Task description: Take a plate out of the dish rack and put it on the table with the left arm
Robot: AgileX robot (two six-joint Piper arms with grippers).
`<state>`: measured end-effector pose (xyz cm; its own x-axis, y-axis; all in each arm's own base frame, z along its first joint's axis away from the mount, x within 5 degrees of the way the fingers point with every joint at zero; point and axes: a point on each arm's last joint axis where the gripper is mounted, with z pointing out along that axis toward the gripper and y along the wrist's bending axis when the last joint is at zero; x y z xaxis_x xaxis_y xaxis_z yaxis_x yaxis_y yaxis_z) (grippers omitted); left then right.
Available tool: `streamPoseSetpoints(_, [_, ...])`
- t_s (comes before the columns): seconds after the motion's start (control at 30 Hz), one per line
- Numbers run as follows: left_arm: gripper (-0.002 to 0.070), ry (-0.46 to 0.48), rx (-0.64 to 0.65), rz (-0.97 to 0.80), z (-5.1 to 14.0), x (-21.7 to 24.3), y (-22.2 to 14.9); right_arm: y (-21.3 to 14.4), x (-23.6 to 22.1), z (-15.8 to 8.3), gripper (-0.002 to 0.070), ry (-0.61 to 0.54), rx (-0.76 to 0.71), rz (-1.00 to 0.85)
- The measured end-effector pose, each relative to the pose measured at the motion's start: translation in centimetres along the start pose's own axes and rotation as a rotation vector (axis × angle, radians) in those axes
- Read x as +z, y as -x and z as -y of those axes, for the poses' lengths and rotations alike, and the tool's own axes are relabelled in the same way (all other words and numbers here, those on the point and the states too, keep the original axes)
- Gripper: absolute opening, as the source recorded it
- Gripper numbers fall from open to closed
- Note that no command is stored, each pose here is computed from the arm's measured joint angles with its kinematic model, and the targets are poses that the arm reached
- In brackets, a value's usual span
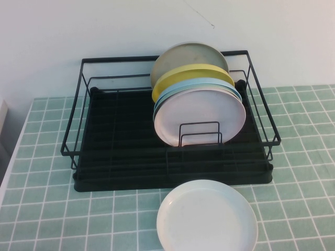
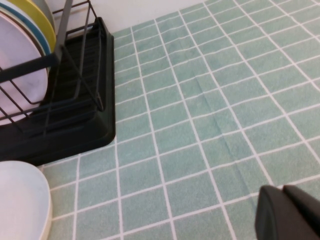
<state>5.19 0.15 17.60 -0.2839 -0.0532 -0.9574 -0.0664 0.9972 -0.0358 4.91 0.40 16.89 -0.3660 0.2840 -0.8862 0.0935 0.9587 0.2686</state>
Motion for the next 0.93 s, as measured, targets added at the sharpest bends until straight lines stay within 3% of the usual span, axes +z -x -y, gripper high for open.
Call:
streamPoseSetpoints(0.27, [-0.0002, -0.110, 0.041, -0.004, 0.58, -0.05, -0.03, 0.00, 0.00, 0.00, -0.0001, 0.000, 0.000, 0.000])
streamPoseSetpoints(0.93, [-0.0002, -0.100, 0.078, -0.001, 0.48, -0.04, -0.02, 0.00, 0.00, 0.00, -0.0001, 0.000, 0.000, 0.000])
